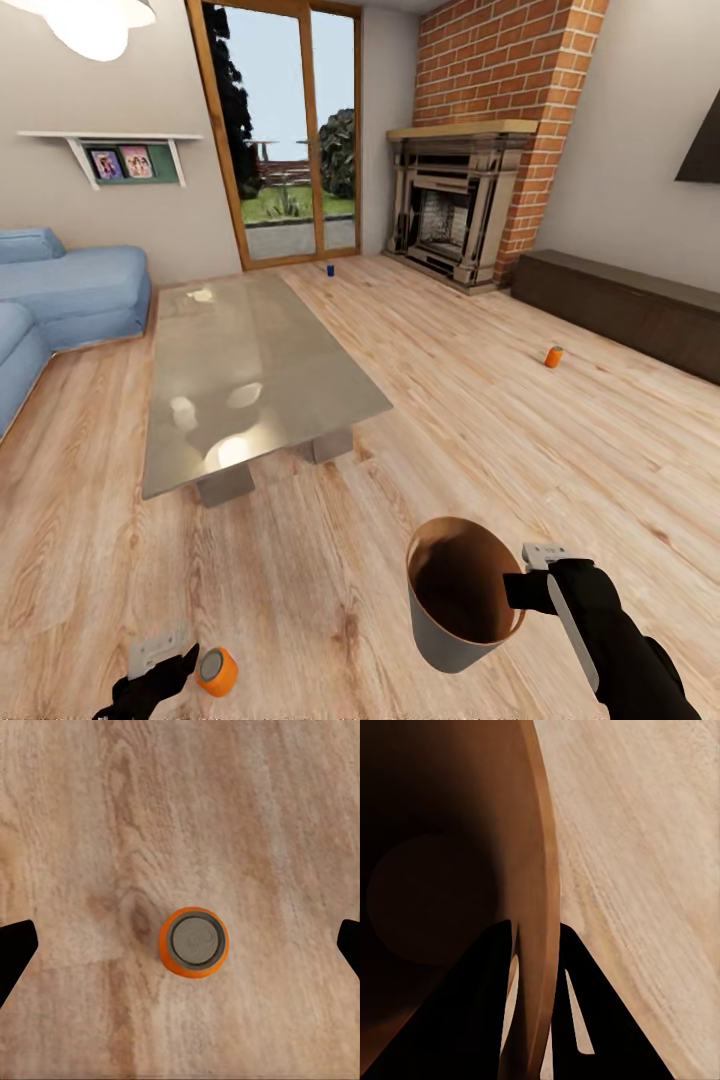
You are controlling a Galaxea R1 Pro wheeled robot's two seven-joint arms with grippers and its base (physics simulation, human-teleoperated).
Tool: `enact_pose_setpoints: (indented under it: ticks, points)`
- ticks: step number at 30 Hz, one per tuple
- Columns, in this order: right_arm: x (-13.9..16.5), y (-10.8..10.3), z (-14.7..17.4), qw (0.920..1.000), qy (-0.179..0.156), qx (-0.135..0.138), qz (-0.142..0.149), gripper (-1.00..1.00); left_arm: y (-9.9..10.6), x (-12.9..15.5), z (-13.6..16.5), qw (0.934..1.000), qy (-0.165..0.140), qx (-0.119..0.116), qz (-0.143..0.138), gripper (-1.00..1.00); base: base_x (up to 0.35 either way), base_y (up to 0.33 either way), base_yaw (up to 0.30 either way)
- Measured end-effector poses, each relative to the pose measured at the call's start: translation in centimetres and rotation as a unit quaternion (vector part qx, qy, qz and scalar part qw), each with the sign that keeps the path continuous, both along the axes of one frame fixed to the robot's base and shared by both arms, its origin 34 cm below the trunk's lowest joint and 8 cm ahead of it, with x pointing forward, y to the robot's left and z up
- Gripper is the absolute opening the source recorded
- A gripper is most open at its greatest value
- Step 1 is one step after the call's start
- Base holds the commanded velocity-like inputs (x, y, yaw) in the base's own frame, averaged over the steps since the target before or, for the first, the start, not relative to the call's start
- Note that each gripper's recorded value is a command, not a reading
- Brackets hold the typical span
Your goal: Put the three can of soda from the living room inside the tash can in the kitchen.
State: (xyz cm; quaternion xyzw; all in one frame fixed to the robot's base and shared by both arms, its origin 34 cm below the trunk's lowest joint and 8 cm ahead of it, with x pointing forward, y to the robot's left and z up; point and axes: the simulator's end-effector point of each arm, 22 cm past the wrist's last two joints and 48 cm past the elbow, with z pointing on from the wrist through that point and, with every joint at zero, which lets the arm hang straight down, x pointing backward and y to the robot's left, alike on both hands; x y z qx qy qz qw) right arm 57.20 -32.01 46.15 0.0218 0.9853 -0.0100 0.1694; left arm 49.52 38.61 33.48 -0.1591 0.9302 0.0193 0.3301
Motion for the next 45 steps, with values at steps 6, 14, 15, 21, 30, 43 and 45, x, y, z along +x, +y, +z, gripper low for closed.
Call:
enact_pose_setpoints:
  ticks: [6, 14, 15, 21, 30, 43, 45]
  points:
    - [-0.2, 0.0, -0.4, 1.0000, 0.005, -0.001, 0.000, -1.00, 0.5, 1.3, 0.3, 1.0000, -0.003, 0.002, 0.001, 1.00, 0.000, 0.000, 0.000]
    - [-0.5, 0.0, -1.1, 0.9999, 0.012, 0.000, 0.000, -1.00, 2.0, 5.0, 1.9, 0.9997, -0.024, 0.011, 0.003, 1.00, 0.000, 0.000, 0.000]
    - [-0.5, 0.0, -1.1, 0.9999, 0.013, 0.000, 0.000, -1.00, 2.0, 5.3, 1.9, 0.9996, -0.025, 0.011, 0.003, 1.00, 0.000, 0.000, 0.000]
    - [-0.7, -0.1, -1.6, 0.9998, 0.018, -0.001, 0.000, -1.00, 1.9, 6.9, 2.2, 0.9997, -0.022, 0.005, 0.004, 1.00, 0.000, 0.000, 0.000]
    - [-1.0, -0.1, -2.2, 0.9997, 0.025, -0.001, -0.001, -1.00, 1.6, 6.6, 1.3, 1.0000, 0.001, -0.004, 0.005, 1.00, 0.000, 0.000, 0.000]
    - [-1.4, -0.1, -3.2, 0.9993, 0.036, -0.001, -0.001, -1.00, 3.0, 5.5, 0.4, 0.9998, 0.019, 0.003, 0.008, 1.00, 0.000, 0.000, 0.000]
    - [-1.5, -0.1, -3.3, 0.9993, 0.038, -0.002, 0.000, -1.00, 3.2, 5.4, 0.3, 0.9997, 0.020, 0.005, 0.008, 1.00, 0.000, 0.000, 0.000]
